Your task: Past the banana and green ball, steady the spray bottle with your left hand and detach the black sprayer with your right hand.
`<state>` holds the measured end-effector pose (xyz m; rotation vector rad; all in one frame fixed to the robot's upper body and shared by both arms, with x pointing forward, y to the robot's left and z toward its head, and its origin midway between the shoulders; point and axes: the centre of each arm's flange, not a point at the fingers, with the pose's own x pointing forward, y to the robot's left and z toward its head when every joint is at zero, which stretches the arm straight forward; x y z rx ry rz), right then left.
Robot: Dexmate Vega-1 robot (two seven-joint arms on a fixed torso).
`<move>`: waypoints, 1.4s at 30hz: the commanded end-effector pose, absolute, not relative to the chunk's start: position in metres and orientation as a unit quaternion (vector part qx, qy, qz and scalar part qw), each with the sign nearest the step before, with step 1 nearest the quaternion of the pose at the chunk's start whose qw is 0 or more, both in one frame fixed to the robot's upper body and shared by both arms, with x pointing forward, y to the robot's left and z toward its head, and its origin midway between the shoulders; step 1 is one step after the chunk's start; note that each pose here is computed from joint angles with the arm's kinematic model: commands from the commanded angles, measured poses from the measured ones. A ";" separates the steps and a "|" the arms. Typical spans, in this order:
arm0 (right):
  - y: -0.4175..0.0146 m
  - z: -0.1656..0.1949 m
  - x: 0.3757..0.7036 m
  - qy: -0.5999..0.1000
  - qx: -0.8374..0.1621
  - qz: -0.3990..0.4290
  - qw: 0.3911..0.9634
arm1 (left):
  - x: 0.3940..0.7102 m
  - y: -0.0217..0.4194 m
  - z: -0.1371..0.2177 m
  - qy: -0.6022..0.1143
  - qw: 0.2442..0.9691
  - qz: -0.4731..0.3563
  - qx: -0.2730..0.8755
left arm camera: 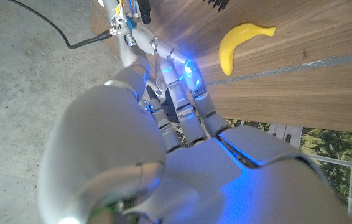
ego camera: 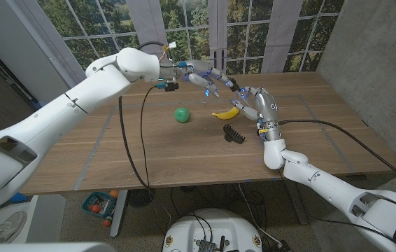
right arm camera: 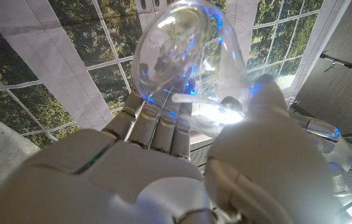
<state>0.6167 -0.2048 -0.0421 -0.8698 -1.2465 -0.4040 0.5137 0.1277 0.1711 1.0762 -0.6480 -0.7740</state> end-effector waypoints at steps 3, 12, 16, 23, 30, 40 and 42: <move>-0.197 -0.048 0.613 -0.569 -0.395 -0.154 0.705 | 0.528 0.142 0.177 -0.306 0.768 -0.323 0.461; -0.196 -0.043 0.603 -0.586 -0.379 -0.155 0.699 | 0.536 0.144 0.177 -0.265 0.773 -0.277 0.505; -0.198 -0.041 0.602 -0.587 -0.374 -0.163 0.699 | 0.532 0.145 0.175 -0.259 0.767 -0.230 0.539; -0.202 -0.038 0.598 -0.589 -0.367 -0.174 0.699 | 0.524 0.148 0.170 -0.263 0.758 -0.203 0.561; -0.204 -0.038 0.600 -0.586 -0.368 -0.177 0.700 | 0.522 0.154 0.162 -0.285 0.773 -0.246 0.511; -0.201 -0.038 0.600 -0.588 -0.380 -0.173 0.693 | 0.531 0.156 0.151 -0.305 0.795 -0.320 0.416; -0.201 -0.038 0.599 -0.589 -0.379 -0.172 0.693 | 0.532 0.156 0.150 -0.312 0.796 -0.322 0.406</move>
